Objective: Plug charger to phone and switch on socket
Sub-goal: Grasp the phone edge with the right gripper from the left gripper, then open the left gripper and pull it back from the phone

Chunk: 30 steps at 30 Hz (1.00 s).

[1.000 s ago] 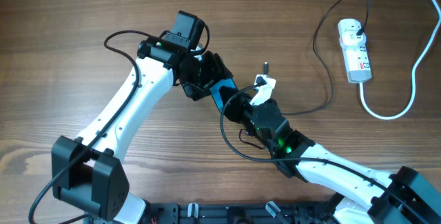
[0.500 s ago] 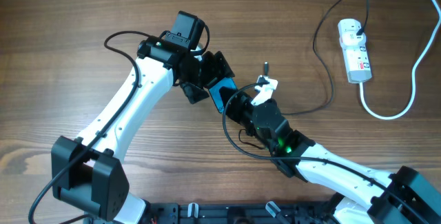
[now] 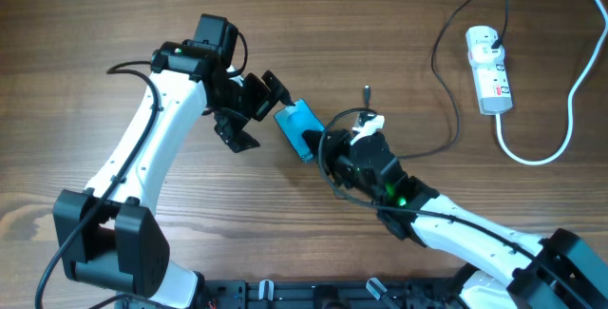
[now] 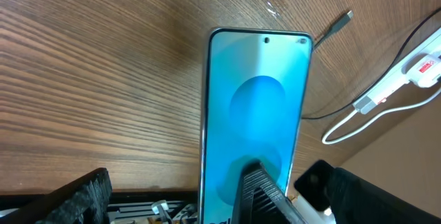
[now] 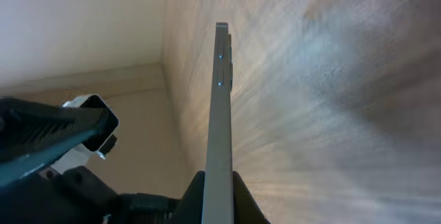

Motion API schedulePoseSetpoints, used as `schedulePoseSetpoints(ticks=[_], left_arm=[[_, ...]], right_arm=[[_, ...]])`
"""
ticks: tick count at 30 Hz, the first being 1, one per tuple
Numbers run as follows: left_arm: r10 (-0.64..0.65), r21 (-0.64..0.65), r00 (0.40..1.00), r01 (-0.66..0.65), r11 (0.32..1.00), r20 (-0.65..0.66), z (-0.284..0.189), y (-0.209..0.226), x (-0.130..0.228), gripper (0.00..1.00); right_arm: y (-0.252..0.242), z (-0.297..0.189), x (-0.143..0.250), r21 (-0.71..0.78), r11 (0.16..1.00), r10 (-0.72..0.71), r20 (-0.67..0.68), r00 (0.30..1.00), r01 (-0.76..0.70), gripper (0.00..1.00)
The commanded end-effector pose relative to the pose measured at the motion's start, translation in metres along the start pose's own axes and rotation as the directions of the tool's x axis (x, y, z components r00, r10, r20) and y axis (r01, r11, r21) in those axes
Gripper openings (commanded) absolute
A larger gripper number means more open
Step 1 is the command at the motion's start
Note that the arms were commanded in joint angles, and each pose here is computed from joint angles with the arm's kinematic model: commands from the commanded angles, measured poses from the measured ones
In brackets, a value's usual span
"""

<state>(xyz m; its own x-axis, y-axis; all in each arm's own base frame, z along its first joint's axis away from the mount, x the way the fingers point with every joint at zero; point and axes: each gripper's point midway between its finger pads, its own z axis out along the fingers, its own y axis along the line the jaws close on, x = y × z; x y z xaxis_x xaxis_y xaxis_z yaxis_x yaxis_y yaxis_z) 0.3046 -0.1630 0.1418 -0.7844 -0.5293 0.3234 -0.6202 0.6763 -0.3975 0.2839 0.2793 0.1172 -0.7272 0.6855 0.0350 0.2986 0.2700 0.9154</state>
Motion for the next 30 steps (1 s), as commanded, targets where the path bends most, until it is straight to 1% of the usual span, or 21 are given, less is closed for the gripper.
schedulePoseSetpoints(ticks=[1, 4, 6, 10, 11, 14, 17, 20, 22, 24, 25, 26, 27, 30], left_arm=[[0.017, 0.023, 1.0, -0.017, 1.0, 0.01, -0.009, -0.006, 0.002, 1.0], [0.007, 0.017, 1.0, -0.007, 1.0, 0.004, -0.009, -0.005, 0.003, 1.0], [0.001, 0.025, 1.0, -0.001, 1.0, -0.017, -0.009, -0.005, 0.007, 1.0], [-0.001, 0.078, 0.994, 0.009, 0.997, -0.107, -0.01, -0.014, 0.023, 1.0], [-0.008, 0.097, 0.991, 0.022, 0.995, -0.136, -0.011, -0.018, 0.028, 0.96], [-0.05, 0.089, 0.989, 0.063, 0.994, -0.143, -0.011, -0.017, 0.029, 0.93], [-0.073, 0.088, 0.987, 0.086, 0.992, -0.142, -0.011, -0.018, 0.028, 0.83], [-0.079, 0.102, 0.988, 0.093, 0.99, -0.134, -0.011, -0.022, 0.026, 0.81], [-0.063, 0.126, 0.991, 0.078, 0.989, -0.119, -0.012, -0.027, 0.021, 0.82], [-0.052, 0.151, 0.994, 0.067, 0.986, -0.099, -0.015, -0.029, 0.013, 0.82], [0.016, 0.175, 0.997, -0.004, 0.985, -0.069, -0.02, -0.028, 0.004, 0.82], [0.047, 0.186, 0.998, -0.037, 0.982, -0.051, -0.024, -0.026, -0.001, 0.83], [0.059, 0.192, 0.998, -0.051, 0.98, -0.038, -0.029, -0.023, -0.005, 0.83], [0.08, 0.234, 0.996, -0.087, 0.968, 0.041, -0.069, -0.006, -0.011, 0.83]], right_arm=[[0.009, -0.002, 0.011, 0.029, 0.953, 0.302, -0.13, 0.944, -0.301, 0.05], [0.005, -0.003, 0.012, 0.086, 0.864, 0.503, -0.146, 0.852, -0.496, 0.05], [0.018, -0.003, 0.009, 0.034, 0.87, 0.49, -0.158, 0.857, -0.491, 0.04], [0.04, -0.006, 0.011, -0.041, 0.877, 0.46, -0.213, 0.862, -0.478, 0.04], [0.044, -0.006, 0.012, -0.057, 0.878, 0.453, -0.222, 0.864, -0.475, 0.04], [0.048, -0.007, 0.013, -0.069, 0.879, 0.446, -0.236, 0.864, -0.472, 0.05], [0.06, -0.01, 0.016, -0.108, 0.879, 0.424, -0.27, 0.865, -0.464, 0.05], [0.078, -0.015, 0.015, -0.178, 0.872, 0.394, -0.294, 0.871, -0.455, 0.04], [0.073, -0.013, 0.01, -0.167, 0.872, 0.408, -0.272, 0.871, -0.461, 0.04], [0.053, -0.009, 0.002, -0.098, 0.873, 0.448, -0.223, 0.866, -0.477, 0.04], [0.038, -0.006, -0.002, -0.047, 0.873, 0.47, -0.189, 0.862, -0.486, 0.04], [0.029, -0.005, -0.003, -0.016, 0.876, 0.472, -0.169, 0.865, -0.481, 0.04], [0.024, -0.005, -0.003, -0.003, 0.886, 0.456, -0.159, 0.875, -0.463, 0.05], [0.022, -0.005, -0.003, -0.012, 0.928, 0.366, -0.157, 0.917, -0.373, 0.04]])
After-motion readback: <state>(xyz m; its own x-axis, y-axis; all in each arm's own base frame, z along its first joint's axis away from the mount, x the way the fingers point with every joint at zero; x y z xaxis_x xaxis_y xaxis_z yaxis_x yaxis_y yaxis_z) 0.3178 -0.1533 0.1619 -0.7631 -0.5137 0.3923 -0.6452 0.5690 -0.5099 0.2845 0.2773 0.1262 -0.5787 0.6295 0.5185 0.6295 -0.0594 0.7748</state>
